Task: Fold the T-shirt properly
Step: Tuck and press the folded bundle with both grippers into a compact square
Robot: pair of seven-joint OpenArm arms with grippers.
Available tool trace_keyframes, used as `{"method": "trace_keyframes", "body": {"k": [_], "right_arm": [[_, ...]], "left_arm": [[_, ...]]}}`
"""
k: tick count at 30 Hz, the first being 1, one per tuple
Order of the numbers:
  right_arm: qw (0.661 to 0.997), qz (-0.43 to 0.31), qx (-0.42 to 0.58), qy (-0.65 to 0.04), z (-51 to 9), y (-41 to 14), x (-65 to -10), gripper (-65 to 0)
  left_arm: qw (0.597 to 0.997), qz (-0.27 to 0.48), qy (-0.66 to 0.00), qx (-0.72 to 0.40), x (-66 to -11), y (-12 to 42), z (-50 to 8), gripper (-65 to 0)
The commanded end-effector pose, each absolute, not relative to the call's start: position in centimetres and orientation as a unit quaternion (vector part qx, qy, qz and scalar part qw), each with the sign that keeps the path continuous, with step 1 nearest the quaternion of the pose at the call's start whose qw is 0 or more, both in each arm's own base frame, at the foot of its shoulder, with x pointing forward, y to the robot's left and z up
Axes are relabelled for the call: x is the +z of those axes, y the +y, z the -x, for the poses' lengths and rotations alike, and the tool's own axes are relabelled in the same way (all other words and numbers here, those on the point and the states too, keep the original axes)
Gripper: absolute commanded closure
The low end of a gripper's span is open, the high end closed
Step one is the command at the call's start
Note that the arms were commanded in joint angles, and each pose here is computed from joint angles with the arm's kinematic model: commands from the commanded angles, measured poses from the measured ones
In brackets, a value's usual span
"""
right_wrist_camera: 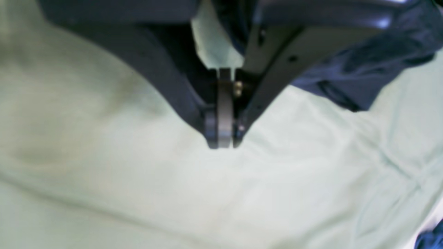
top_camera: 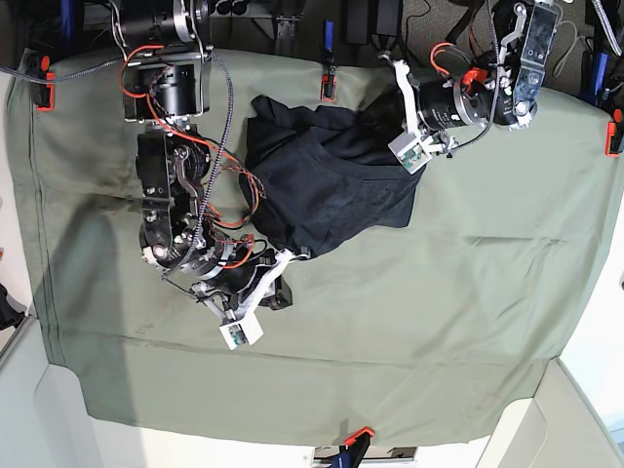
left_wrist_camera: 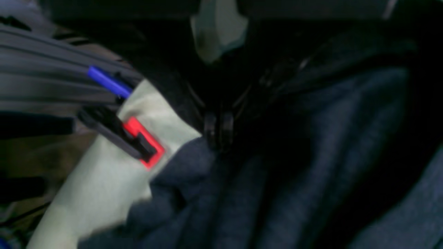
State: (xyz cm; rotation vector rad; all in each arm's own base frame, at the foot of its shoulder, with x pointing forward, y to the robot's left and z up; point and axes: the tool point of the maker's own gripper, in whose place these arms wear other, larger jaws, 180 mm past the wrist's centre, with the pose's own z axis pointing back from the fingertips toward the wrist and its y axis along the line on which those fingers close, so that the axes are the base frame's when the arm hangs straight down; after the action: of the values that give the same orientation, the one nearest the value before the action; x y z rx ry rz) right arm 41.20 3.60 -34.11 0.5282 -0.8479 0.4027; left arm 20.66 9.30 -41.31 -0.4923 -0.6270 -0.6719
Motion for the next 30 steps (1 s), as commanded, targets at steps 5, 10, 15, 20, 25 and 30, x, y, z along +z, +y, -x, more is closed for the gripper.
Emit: {"method": "trace_keyframes", "body": {"k": [5, 10, 15, 20, 25, 30], "right_arm": [[0.86, -0.276, 0.217, -0.371, -41.5, 5.9, -36.1, 0.0], [0.863, -0.276, 0.246, -0.343, -40.1, 6.4, -37.9, 0.0], [0.873, -0.269, 0.251, -0.321, -39.0, 3.9, -38.6, 0.0], [0.872, -0.273, 0.243, -0.326, -37.8, 1.5, -38.0, 0.0], [0.869, -0.285, 0.239, -0.327, -35.8, 0.7, -38.0, 0.0], [0.86, -0.317, 0.23, -0.328, -34.4, 2.0, -37.7, 0.0]], "left_arm": [[0.893, 0.19, -0.281, -0.297, -43.6, 13.0, -23.9, 0.0], [0.898, 0.159, -0.296, -0.285, -43.2, 16.2, -27.8, 0.0], [0.889, 0.132, -0.333, -0.286, -40.7, 18.3, -32.0, 0.0], [0.872, 0.124, -0.372, -0.292, -38.1, 18.0, -35.1, 0.0], [0.853, 0.134, -0.396, -0.313, -36.4, 15.5, -37.2, 0.0], [0.842, 0.127, -0.367, -0.374, -37.9, 12.4, -36.5, 0.0]]}}
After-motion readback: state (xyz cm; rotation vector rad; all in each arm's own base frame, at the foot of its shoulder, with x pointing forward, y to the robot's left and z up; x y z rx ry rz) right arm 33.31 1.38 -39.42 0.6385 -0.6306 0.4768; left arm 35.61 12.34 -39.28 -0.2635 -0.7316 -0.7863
